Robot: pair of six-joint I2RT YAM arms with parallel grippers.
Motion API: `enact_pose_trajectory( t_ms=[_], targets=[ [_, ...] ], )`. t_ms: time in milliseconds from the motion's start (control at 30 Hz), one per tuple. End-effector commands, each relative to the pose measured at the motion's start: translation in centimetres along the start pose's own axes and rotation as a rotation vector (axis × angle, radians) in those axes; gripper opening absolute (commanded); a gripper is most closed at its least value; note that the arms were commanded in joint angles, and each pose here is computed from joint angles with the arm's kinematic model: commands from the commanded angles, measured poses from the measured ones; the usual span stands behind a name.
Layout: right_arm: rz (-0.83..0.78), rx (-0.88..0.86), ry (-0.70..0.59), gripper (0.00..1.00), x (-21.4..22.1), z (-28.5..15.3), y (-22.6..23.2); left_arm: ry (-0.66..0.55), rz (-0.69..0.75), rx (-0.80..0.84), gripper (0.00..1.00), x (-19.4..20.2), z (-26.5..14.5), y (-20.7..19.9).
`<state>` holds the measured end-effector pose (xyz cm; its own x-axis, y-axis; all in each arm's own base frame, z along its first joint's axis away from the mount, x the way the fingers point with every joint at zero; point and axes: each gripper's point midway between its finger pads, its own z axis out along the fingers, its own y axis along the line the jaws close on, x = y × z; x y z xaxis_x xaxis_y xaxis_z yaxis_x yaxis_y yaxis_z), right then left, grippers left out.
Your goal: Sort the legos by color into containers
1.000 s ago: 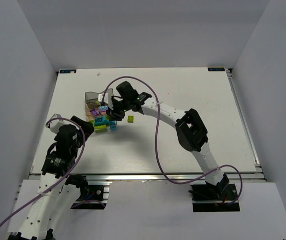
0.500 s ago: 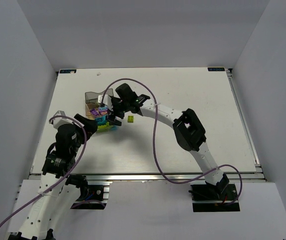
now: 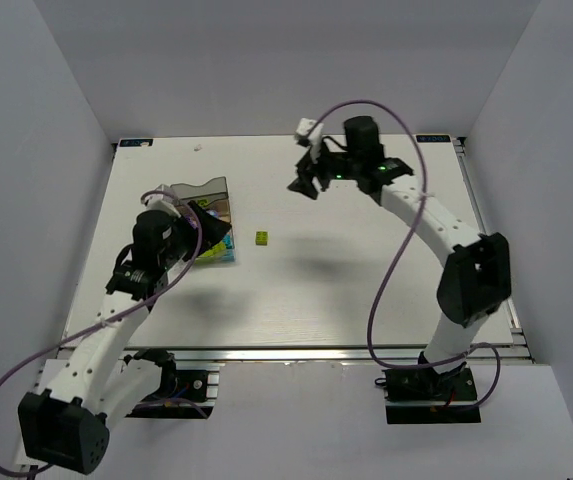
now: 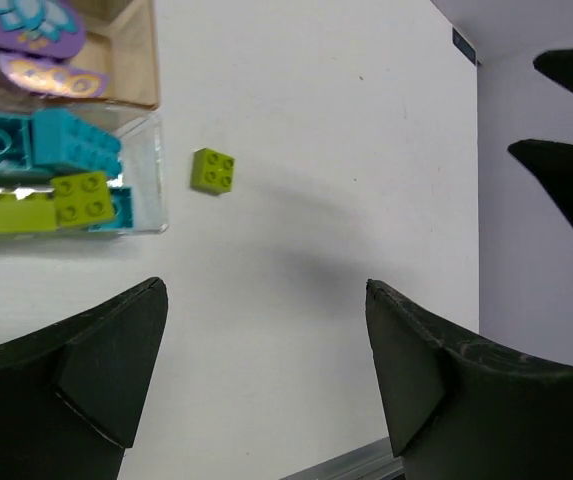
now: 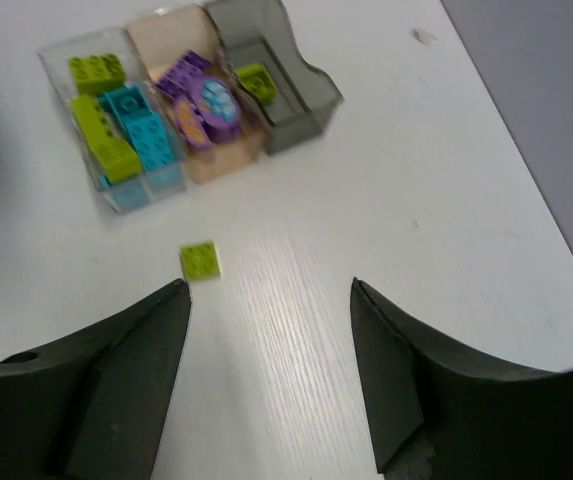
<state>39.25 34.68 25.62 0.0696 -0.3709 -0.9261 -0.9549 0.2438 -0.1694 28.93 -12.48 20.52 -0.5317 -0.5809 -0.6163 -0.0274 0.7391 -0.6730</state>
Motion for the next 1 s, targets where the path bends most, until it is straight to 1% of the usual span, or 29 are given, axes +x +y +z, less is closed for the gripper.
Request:
enact_pose_trajectory(
  t_ms=[0,33,67,100,133,167,200,233,267,300,333,367,400,433,467,533,567,633,667,967],
  targets=[
    [0.120,-0.018,0.032,0.64,3.1,-4.0,0.4,0.007,0.101,0.136,0.89,-1.6,1.1,-4.7],
    [0.141,-0.012,0.032,0.62,3.7,-5.1,0.2,0.016,0.129,0.124,0.89,-1.4,1.8,-4.8],
    [0.161,0.034,0.026,0.56,3.9,-7.2,-1.0,0.015,0.151,0.128,0.89,-1.9,2.2,-5.9],
    [0.190,0.038,0.032,0.52,4.6,-8.1,-0.9,0.082,0.180,0.105,0.89,0.0,3.9,-6.0],
    [0.224,0.039,0.044,0.48,5.9,-8.8,-0.8,0.102,0.217,0.086,0.88,0.5,4.7,-6.1],
    [0.244,0.062,0.038,0.39,6.3,-10.3,-1.4,0.130,0.239,0.032,0.87,1.1,5.5,-5.5],
    [0.265,0.066,0.044,0.34,6.9,-10.9,-1.3,0.138,0.273,0.036,0.87,1.1,6.0,-7.2],
    [0.287,0.075,0.047,0.30,7.3,-11.5,-1.4,0.197,0.314,-0.025,0.87,2.6,7.8,-6.0],
    [0.312,0.087,0.051,0.22,8.1,-12.3,-1.4,0.203,0.346,-0.126,0.87,2.7,8.4,-4.6],
    [0.324,0.090,0.051,0.20,8.4,-12.7,-1.3,0.192,0.371,-0.129,0.87,2.1,9.0,-6.0],
    [0.346,0.095,0.053,0.20,8.7,-13.0,-1.2,0.229,0.392,-0.188,0.87,3.2,10.3,-4.8],
    [0.362,0.104,0.054,0.19,9.1,-13.4,-1.1,0.248,0.407,-0.234,0.87,3.5,10.7,-4.0],
    [0.376,0.106,0.056,0.20,9.4,-13.5,-1.0,0.224,0.423,-0.252,0.87,2.7,11.2,-4.6],
    [0.380,0.111,0.053,0.22,9.5,-13.6,-1.0,0.252,0.446,-0.298,0.87,3.5,12.2,-3.5],
    [0.401,0.113,0.054,0.30,9.8,-13.6,-0.8,0.264,0.462,-0.326,0.87,3.7,12.5,-3.1],
    [0.423,0.116,0.048,0.39,10.0,-13.5,-0.7,0.266,0.489,-0.355,0.87,3.6,13.3,-2.9],
    [0.441,0.118,0.045,0.44,10.1,-13.4,-0.8,0.293,0.504,-0.382,0.87,4.5,14.2,-2.0],
    [0.460,0.116,0.042,0.48,10.1,-13.3,-0.8,0.302,0.534,-0.401,0.87,4.7,15.0,-1.7],
    [0.469,0.116,0.039,0.51,10.1,-13.2,-0.8,0.327,0.547,-0.421,0.87,5.5,15.7,-0.9],
    [0.485,0.128,0.051,0.53,10.9,-13.3,-0.5,0.410,0.619,-0.460,0.85,7.8,18.7,1.1]
  ],
)
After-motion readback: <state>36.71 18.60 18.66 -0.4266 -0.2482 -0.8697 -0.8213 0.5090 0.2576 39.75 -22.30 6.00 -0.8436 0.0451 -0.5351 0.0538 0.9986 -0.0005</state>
